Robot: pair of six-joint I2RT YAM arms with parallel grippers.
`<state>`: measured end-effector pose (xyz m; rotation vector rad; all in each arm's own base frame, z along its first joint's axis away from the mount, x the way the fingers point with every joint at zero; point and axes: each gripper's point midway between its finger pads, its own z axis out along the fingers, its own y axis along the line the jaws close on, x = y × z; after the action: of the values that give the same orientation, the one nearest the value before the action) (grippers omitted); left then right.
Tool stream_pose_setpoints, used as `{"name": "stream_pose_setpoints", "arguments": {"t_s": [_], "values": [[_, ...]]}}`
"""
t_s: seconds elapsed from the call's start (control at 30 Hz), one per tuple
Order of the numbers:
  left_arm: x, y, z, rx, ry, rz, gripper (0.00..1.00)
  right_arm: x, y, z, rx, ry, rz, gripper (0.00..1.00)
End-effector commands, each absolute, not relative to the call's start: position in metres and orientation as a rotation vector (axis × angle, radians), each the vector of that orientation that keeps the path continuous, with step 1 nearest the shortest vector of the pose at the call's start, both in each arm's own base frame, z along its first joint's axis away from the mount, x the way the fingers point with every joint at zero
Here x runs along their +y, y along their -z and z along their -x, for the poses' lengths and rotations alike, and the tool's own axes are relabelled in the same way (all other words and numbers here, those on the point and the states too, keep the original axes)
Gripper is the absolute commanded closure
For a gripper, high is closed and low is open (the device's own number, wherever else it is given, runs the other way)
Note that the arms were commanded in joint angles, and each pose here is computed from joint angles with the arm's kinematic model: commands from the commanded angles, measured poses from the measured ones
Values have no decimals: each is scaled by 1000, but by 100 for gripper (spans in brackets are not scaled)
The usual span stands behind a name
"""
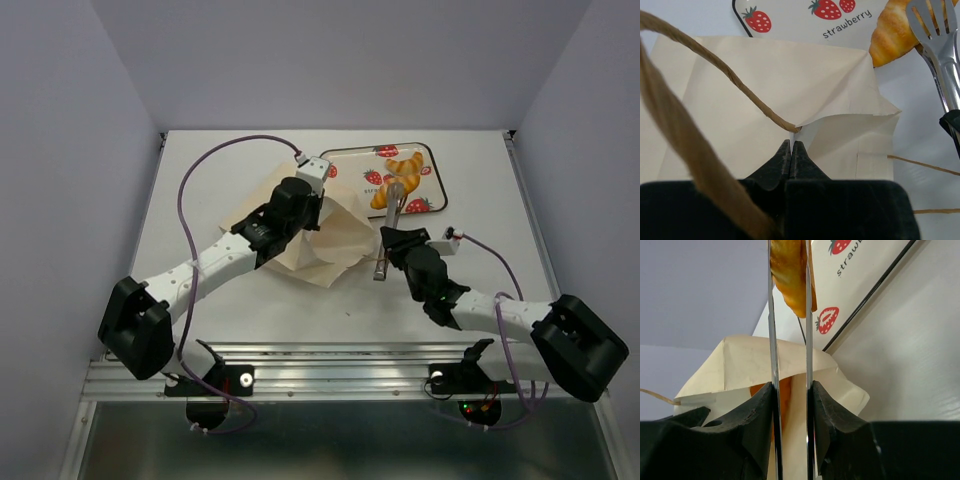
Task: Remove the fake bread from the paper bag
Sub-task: Place the fake bread in the container.
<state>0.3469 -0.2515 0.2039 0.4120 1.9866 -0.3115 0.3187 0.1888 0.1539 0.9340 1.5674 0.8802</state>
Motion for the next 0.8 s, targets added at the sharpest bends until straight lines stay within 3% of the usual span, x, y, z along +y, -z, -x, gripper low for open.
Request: {"name": "stream_pose_setpoints", "arguments": {"t_s": [0.0,0.3,0.67,0.77], "values": [[-248,-214,-352,1981,267,-384,100,192,-187,-337,1458,-1003,-992,70],[-245,-212,-364,1997,209,-331,100,219,-154,-373,1594,-1065,-927,65],[-235,-210,-377,2024,115,-215,100,251,-147,-395,1667,-1122,-782,43],[-234,-208,-378,2029,97,-212,100,252,-139,-394,1705,-1097,-783,41]]}}
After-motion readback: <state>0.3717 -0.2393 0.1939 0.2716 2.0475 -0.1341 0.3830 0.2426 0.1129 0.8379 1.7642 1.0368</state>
